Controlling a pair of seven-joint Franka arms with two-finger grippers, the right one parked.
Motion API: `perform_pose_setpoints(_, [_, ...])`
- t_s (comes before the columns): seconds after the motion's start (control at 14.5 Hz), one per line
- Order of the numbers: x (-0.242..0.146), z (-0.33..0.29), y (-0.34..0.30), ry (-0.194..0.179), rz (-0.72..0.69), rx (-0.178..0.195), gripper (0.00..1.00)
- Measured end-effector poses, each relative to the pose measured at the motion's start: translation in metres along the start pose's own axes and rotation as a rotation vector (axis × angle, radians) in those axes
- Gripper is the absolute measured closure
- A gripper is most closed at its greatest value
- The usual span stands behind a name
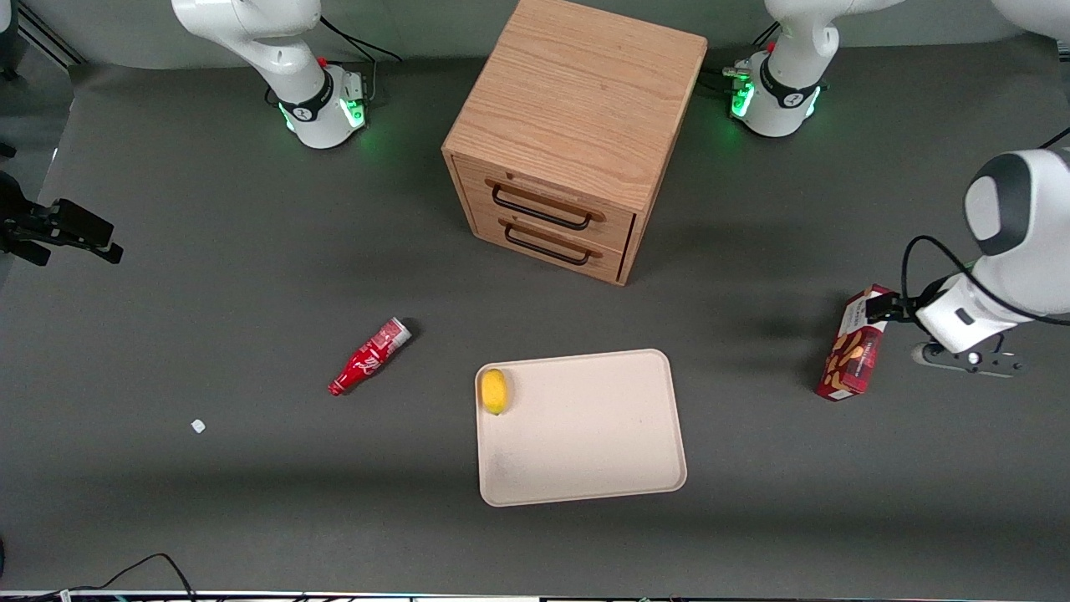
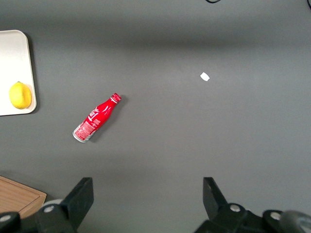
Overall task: Place red cookie box on tray
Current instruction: 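Move the open left gripper down over the red plaid cookie box, then close the left gripper on the cookie box and lift it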
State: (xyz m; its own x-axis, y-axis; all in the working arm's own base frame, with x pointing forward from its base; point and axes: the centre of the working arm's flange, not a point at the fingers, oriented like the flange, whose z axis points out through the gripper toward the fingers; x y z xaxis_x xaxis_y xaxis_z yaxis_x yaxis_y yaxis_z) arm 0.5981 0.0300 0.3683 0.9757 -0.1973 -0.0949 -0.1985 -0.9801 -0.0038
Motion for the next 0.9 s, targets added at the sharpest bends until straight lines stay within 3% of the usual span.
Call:
perform_pose_setpoints(0.48, [-0.009,0.09,-0.003,0.058,0.121,0.008,0.0])
perform_pose_setpoints(0.9, [-0.014,0.124,-0.006,0.094,0.159,0.017,0.0])
